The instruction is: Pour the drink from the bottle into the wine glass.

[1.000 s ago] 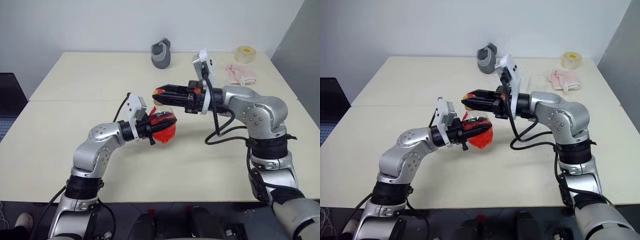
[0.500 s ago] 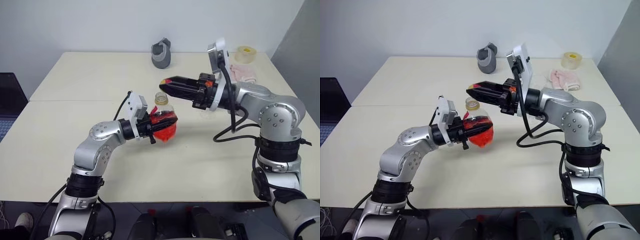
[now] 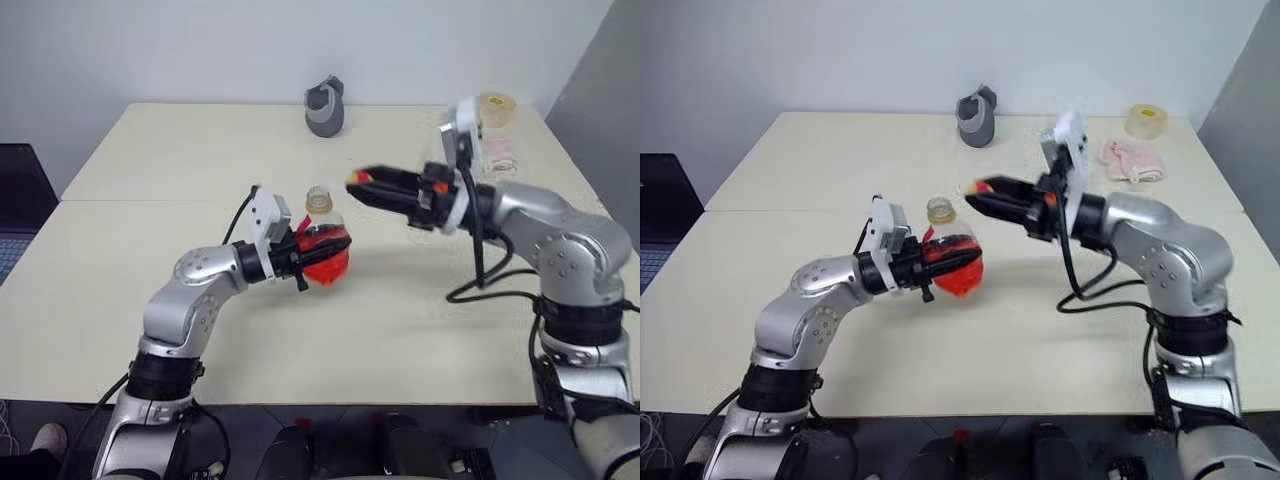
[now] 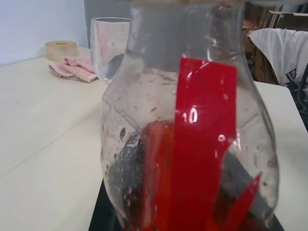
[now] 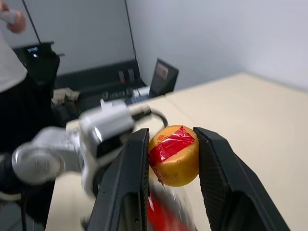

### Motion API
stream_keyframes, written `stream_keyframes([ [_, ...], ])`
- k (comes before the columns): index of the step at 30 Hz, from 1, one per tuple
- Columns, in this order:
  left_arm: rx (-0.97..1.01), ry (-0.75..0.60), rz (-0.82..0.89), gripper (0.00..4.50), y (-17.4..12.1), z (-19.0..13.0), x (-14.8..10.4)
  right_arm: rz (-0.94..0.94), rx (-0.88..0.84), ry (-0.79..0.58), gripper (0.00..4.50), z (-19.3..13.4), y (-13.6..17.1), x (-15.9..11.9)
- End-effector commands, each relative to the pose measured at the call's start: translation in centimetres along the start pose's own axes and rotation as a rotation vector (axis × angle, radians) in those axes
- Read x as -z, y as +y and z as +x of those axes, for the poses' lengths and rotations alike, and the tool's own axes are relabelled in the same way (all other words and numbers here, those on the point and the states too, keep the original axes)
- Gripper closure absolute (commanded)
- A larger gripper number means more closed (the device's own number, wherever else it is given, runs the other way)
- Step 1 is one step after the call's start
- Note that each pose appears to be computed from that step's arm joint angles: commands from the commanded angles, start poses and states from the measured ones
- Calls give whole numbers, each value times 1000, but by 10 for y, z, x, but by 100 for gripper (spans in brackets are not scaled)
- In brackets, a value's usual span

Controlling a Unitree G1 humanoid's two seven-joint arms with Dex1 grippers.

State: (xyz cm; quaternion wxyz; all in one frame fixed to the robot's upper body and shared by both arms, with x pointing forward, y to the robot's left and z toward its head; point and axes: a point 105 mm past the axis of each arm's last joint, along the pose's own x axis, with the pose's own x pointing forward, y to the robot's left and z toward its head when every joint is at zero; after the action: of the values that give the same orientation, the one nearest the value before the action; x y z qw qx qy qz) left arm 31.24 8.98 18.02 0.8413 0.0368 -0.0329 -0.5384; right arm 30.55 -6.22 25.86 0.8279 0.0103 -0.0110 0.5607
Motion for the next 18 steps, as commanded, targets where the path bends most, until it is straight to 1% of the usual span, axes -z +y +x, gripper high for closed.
stream_keyframes([
  [1,-5,-45,46,351,-10,-7,-14,-12,137,6,328,-24,-4,10],
  [3,-26,-50,35,351,-12,-9,-13,-4,249,28,328,-38,-9,28],
  [5,-46,-58,24,351,-13,-8,-12,7,404,28,328,-52,-19,45],
  [7,-66,-67,12,351,-14,-6,-11,6,586,45,328,-67,-34,68],
  [9,-72,-73,5,351,-16,-3,-11,14,713,50,328,-77,-44,86],
  [13,-78,-87,2,351,-16,4,-12,42,877,34,328,-84,-57,108],
  [18,-75,-98,10,351,-13,8,-16,76,993,51,328,-88,-67,133],
])
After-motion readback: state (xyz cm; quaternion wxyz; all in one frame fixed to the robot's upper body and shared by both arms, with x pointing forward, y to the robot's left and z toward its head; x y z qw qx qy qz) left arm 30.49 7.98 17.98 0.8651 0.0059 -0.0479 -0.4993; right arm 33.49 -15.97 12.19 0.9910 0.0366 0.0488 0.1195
